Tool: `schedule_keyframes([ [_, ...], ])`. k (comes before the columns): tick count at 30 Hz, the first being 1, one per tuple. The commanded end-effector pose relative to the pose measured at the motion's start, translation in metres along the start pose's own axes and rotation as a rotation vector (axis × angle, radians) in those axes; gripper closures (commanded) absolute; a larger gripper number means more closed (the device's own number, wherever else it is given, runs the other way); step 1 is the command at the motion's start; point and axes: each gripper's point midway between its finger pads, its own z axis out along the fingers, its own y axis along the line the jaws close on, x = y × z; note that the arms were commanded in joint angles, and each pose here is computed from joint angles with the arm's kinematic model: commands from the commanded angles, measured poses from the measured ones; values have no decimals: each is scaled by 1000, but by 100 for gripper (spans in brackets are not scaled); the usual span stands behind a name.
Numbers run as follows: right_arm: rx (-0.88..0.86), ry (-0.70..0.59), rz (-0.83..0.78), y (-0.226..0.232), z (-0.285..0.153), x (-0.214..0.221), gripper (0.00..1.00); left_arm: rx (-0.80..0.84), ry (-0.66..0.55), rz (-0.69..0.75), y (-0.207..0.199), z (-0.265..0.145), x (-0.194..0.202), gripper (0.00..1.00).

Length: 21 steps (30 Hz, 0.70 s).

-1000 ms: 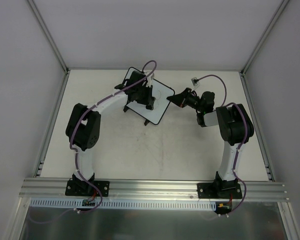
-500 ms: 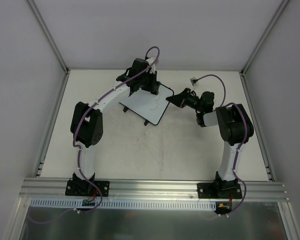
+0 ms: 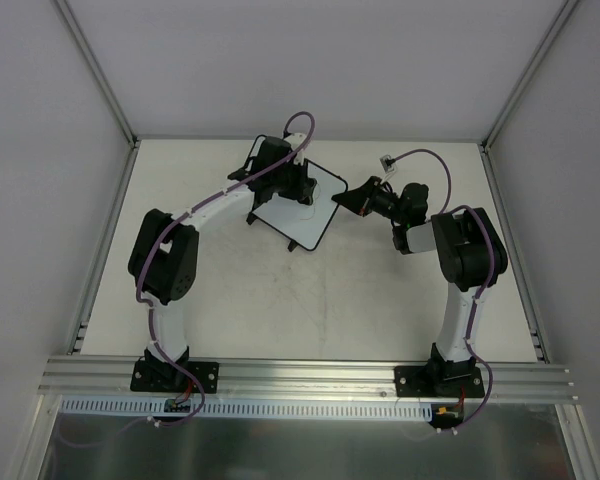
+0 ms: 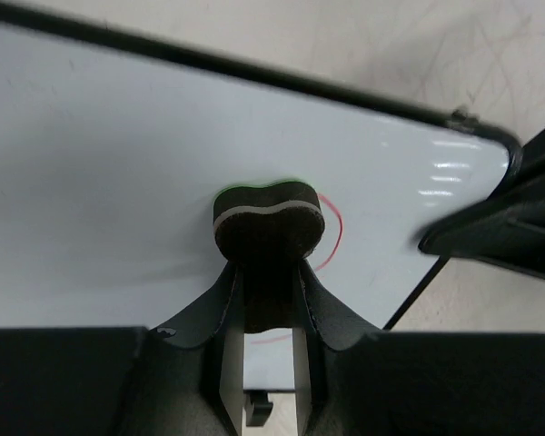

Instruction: Erase the whiteboard

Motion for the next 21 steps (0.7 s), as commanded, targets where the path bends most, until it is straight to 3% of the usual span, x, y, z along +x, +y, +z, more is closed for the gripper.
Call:
schedule_keyframes([
  [1,-247,-3,-267,65,6,-10,100,18,33,-28,-11,-7,29,100],
  [14,-247,-1,-263,65,5,-9,100,-3,82,-91,4,-14,116,100],
  [21,-249,2,-262,66,5,-8,100,3,54,-71,3,-7,102,100],
])
